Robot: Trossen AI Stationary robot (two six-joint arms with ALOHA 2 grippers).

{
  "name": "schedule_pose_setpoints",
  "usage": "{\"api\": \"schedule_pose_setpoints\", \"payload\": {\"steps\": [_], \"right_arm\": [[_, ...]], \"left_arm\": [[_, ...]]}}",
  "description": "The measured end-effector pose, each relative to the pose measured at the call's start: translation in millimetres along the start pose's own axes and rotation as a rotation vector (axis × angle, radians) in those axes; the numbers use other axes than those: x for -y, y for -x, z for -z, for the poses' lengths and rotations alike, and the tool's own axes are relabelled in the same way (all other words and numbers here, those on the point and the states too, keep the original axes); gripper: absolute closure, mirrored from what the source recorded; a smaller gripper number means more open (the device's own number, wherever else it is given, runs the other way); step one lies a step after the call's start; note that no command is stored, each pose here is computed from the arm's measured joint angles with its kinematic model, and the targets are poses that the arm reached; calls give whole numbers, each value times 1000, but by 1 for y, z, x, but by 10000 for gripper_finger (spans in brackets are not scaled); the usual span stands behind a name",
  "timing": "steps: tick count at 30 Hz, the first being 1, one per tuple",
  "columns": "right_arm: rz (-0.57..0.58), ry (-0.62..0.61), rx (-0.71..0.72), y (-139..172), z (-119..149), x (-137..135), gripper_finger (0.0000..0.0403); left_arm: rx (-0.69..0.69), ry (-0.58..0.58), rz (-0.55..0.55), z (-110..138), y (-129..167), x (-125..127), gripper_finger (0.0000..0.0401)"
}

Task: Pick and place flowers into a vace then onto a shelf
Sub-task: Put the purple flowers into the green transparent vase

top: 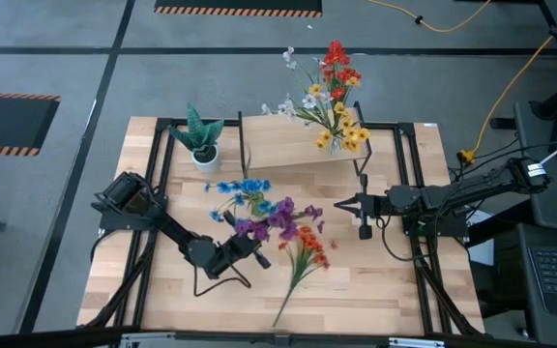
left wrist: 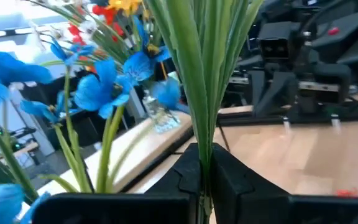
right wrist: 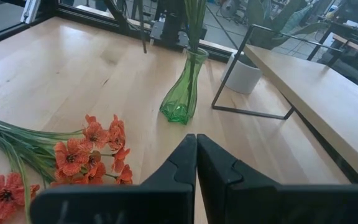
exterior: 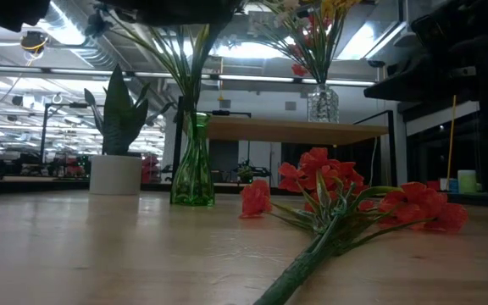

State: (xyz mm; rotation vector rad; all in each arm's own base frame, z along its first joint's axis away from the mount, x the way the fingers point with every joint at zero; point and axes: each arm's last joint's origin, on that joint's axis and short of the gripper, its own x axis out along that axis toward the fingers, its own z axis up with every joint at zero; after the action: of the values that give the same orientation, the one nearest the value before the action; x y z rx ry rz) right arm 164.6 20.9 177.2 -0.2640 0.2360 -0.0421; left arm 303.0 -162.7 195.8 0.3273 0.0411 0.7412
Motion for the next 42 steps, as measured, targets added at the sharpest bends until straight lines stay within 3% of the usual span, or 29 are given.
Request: {"api": "schedule_pose_setpoints", "payload": {"steps": [10,18,22,42], "right_arm": [[0,0,-1,0,0,0,387],[-9,9,-38,0,4,-1,387],[-8,8,-36,1,6,-1,387],[-8,1,-36,1,6,-1,387]], "left_arm": [[60,41,-17,-1,-27,-13,391],[122,142,28,16,-28,-32,391],[154,136,64,15,-31,-32,392],[144,8,-5,3,-32,-42,392]]}}
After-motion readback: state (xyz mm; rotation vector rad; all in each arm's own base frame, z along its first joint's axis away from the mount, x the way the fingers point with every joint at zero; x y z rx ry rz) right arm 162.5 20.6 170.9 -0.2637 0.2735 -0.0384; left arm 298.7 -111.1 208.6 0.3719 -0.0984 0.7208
